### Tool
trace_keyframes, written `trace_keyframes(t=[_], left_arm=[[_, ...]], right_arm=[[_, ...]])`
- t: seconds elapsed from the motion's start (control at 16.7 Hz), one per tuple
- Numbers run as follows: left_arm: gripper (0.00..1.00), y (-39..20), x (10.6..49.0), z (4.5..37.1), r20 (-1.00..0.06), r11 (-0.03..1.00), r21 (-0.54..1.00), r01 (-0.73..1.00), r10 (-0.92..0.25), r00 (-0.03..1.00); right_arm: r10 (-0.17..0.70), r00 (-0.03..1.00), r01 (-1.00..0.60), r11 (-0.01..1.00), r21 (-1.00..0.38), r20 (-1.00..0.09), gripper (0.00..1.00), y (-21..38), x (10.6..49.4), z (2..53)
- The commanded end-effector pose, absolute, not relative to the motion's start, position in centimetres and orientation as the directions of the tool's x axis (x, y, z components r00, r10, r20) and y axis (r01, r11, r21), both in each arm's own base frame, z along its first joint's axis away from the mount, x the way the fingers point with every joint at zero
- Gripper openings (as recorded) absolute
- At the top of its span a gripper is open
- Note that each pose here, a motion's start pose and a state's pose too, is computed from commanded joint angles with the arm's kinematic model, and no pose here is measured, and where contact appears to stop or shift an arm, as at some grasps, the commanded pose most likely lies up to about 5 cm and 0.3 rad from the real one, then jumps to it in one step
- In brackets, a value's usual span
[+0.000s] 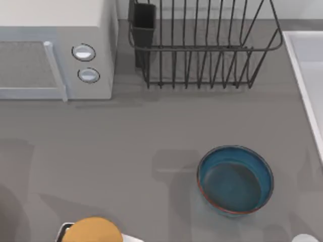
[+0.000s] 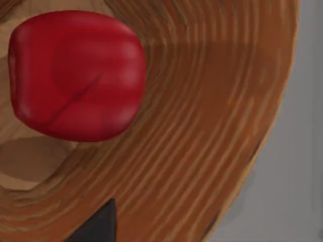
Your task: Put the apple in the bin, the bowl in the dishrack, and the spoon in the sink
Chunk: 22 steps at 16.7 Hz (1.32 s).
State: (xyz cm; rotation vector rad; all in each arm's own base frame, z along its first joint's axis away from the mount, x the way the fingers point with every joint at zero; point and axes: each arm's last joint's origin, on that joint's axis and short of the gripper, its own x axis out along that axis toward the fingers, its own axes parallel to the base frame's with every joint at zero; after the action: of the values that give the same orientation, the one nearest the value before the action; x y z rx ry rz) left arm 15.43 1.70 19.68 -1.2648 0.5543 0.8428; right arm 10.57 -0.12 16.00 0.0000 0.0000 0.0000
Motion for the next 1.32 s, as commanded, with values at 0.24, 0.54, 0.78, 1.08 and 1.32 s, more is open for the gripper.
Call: trace_keyframes(t=[0.24,0.54,0.78,1.08,1.32], left_arm=[[1.0,1.0,13.1,17.6,-0.612,0.613,-0.546,-0.571,0.173,0.771],[1.0,0.3,11.5,16.0,-0.325,0.943,-0.283,-0.177,0.079,0.943],[1.0,0.0,10.8,15.9,-0.094,0.997,-0.076,-0.028,0.021,0.995],[1.0,-0.1,10.6,16.0,0.0,1.0,0.0,0.0,0.0,1.0],[1.0,-0.1,10.6,16.0,0.0,1.0,0.0,0.0,0.0,1.0]], right_arm=[[0.0,1.0,0.0,1.0,0.0,0.0,1.0,-0.1,10.6,16.0],[0.0,1.0,0.0,1.0,0.0,0.0,1.0,-0.1,10.6,16.0],[0.0,1.0,0.0,1.0,0.0,0.0,1.0,-0.1,10.6,16.0],[0.0,1.0,0.0,1.0,0.0,0.0,1.0,-0.1,10.6,16.0],[0.0,1.0,0.0,1.0,0.0,-0.001,1.0,-0.1,10.6,16.0]])
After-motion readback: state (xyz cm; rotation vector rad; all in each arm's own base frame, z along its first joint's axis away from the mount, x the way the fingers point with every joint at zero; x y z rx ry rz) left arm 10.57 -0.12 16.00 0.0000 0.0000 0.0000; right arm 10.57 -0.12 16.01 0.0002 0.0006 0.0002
